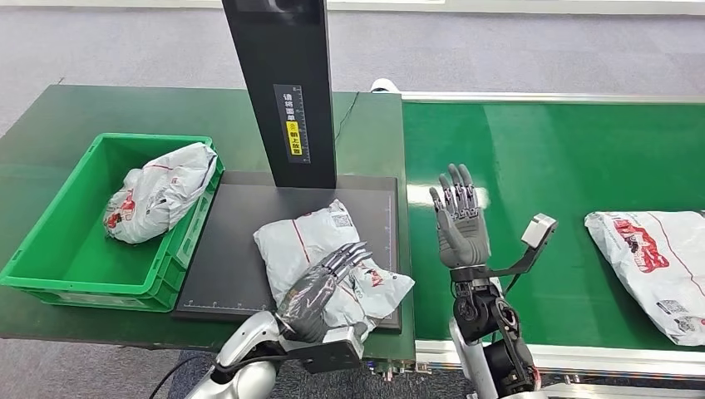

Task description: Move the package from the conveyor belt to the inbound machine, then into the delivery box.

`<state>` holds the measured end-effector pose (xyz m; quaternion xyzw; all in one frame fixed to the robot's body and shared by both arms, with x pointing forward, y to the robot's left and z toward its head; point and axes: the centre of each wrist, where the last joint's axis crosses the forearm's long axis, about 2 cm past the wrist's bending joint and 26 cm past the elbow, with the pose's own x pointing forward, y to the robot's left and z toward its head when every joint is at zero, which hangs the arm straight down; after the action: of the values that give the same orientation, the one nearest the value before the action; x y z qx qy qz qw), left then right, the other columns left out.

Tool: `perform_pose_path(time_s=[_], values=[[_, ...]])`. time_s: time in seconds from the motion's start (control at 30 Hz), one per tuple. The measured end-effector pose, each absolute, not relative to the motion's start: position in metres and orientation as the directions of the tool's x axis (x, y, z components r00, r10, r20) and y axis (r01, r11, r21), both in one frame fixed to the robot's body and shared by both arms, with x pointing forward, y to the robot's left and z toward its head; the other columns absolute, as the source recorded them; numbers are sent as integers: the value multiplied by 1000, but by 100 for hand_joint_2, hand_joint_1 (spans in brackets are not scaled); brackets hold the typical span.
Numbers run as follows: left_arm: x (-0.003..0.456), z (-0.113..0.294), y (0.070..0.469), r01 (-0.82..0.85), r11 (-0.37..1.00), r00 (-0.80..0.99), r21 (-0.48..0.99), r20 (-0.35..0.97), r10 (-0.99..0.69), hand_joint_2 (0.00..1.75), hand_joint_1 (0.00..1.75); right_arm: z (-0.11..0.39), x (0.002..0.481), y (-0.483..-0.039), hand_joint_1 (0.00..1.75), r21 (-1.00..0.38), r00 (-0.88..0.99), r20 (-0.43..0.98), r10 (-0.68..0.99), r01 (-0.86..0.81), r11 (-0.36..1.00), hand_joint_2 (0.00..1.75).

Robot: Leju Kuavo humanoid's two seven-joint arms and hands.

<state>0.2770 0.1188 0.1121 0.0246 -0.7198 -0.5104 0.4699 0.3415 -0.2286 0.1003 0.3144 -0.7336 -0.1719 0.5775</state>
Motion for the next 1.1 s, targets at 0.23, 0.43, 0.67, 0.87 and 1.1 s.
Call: perform_pose_path(time_s=[0.23,0.43,0.67,0.87,1.1], values=[[299,91,113,509,340,-537,791,600,-593,175,7,100,330,-229,0,630,-132,723,-679,-279,725,175],[314,84,112,525,286,-529,801,571,-627,175,175,105,326,-229,0,624,-152,717,-681,-297,723,175],[328,88,117,507,323,-531,799,584,-614,175,175,111,323,-230,0,620,-173,708,-685,-311,720,175],[331,93,128,465,493,-491,735,678,-547,175,175,107,319,-233,0,625,-171,708,-685,-301,721,175],[333,114,164,366,767,-453,528,820,-348,175,175,103,313,-240,0,627,-175,715,-677,-267,732,175]])
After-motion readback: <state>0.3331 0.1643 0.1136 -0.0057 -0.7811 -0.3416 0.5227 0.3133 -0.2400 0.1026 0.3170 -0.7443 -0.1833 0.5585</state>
